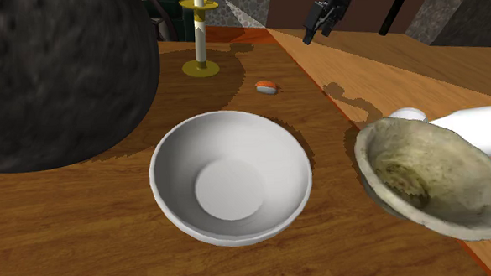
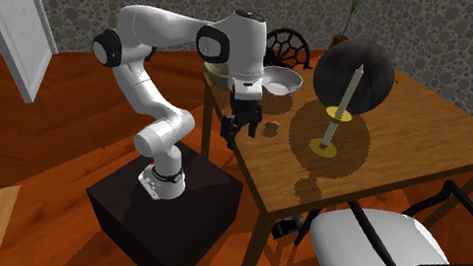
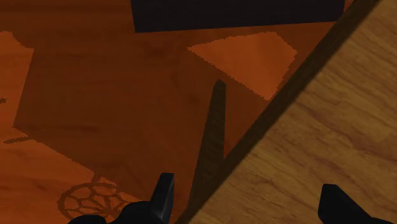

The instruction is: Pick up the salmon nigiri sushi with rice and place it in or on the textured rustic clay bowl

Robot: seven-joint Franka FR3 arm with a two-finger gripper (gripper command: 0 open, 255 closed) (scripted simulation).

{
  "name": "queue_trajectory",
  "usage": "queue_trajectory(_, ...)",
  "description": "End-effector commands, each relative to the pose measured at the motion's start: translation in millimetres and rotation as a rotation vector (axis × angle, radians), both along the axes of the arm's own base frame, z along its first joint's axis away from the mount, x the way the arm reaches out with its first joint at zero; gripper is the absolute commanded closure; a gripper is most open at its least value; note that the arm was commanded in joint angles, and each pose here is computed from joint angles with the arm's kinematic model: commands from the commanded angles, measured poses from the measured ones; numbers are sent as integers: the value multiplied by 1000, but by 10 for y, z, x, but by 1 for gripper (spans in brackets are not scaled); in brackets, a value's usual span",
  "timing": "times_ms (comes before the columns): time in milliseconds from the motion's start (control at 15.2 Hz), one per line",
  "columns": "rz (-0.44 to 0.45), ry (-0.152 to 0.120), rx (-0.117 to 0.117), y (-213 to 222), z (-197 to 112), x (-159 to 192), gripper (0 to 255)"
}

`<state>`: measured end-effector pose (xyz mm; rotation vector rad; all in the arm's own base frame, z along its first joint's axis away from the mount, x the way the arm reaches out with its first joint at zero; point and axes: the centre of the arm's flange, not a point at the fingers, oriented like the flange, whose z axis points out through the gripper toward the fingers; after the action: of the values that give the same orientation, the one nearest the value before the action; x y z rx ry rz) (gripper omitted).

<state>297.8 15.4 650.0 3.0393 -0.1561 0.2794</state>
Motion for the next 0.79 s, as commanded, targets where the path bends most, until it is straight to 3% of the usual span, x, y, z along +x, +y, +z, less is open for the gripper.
queue_trajectory(0, 0, 0, 0, 0, 0, 0, 0)
queue_trajectory(726, 448, 107, 63, 1232, -180, 185, 0)
